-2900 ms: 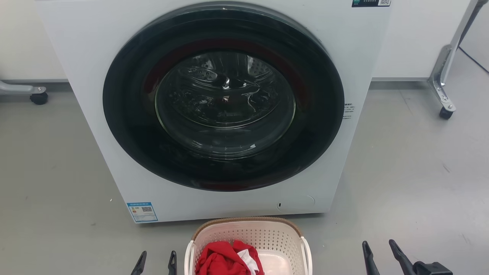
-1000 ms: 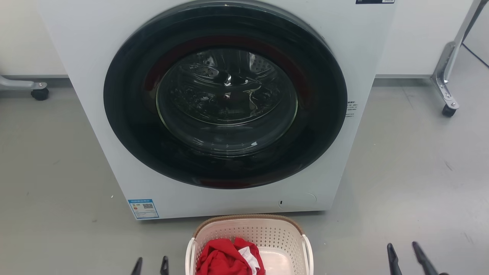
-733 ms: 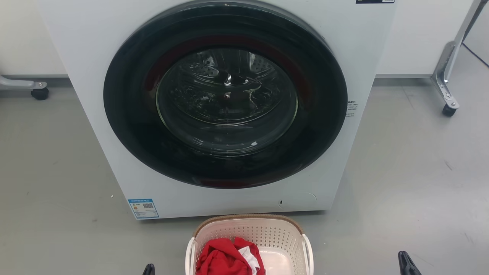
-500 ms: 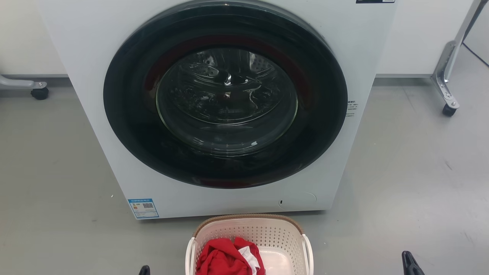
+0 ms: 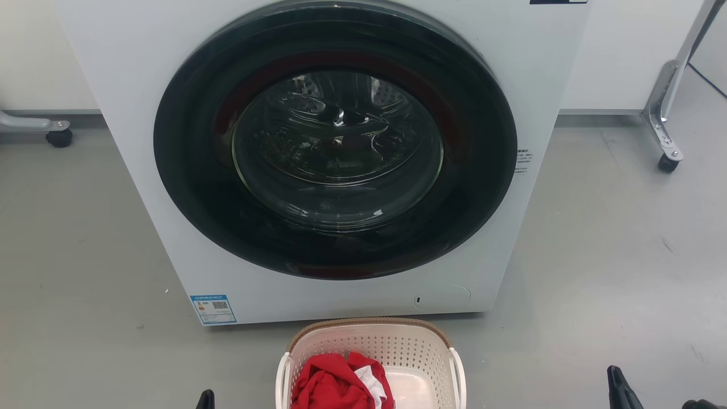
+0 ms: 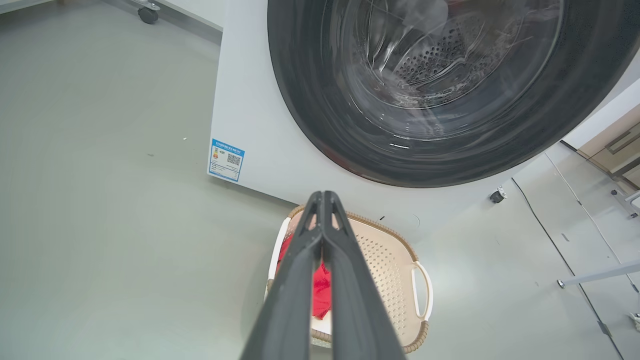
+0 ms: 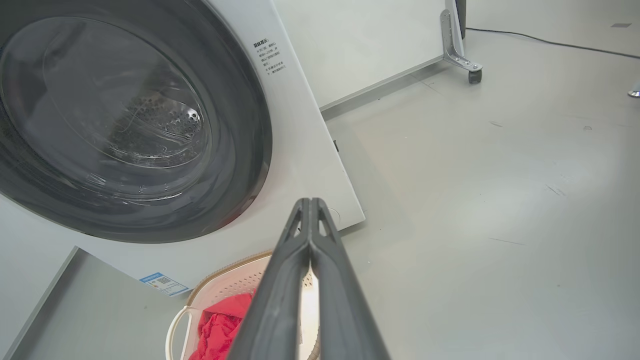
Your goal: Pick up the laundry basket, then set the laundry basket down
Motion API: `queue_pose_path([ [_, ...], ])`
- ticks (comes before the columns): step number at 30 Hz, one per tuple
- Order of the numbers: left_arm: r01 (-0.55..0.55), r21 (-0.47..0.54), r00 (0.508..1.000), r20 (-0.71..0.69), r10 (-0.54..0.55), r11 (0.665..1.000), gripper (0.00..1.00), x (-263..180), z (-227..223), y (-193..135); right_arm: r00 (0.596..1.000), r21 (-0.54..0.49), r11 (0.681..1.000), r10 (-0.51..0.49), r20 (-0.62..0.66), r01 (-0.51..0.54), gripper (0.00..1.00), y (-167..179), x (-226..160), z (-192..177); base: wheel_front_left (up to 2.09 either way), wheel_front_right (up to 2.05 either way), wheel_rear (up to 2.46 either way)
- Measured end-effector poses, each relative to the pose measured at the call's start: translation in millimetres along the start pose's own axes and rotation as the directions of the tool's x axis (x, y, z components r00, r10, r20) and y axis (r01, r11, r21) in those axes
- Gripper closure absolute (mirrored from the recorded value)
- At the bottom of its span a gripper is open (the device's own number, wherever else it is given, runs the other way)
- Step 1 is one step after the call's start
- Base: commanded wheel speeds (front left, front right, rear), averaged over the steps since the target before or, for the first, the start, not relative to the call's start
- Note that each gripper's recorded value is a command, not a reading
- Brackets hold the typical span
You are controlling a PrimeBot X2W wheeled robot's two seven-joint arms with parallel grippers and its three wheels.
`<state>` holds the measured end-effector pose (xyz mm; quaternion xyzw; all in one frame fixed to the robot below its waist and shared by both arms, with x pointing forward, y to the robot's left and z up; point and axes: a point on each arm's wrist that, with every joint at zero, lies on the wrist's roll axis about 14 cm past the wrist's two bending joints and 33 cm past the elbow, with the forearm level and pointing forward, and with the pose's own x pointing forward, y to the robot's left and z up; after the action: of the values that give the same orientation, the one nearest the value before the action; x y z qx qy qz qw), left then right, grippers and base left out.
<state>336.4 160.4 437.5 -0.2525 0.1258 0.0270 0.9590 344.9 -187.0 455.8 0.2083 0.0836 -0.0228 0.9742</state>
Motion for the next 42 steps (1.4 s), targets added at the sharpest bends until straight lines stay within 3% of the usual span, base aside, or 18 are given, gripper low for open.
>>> queue_pose_path([
  [12,-0.008,-0.169,1.0,-0.015,0.006,0.986,1.0,5,3,4,1.0,0.186,0.982,-0.021,-0.018,0.024,1.0,-4,6,2,0.0,0.0,0.0],
  [22,-0.002,-0.312,1.0,-0.015,-0.003,0.95,1.0,10,9,5,0.999,0.339,0.94,-0.026,-0.031,0.035,1.0,-7,10,4,0.0,0.0,0.0],
  [31,0.006,-0.43,1.0,-0.009,-0.01,0.903,1.0,13,15,6,0.999,0.469,0.882,-0.026,-0.035,0.039,1.0,-8,13,5,0.0,0.0,0.0],
  [42,0.038,-0.57,0.999,0.013,-0.037,0.821,1.0,19,24,5,1.0,0.617,0.786,-0.016,-0.022,0.027,1.0,-8,18,11,0.0,0.0,0.0],
])
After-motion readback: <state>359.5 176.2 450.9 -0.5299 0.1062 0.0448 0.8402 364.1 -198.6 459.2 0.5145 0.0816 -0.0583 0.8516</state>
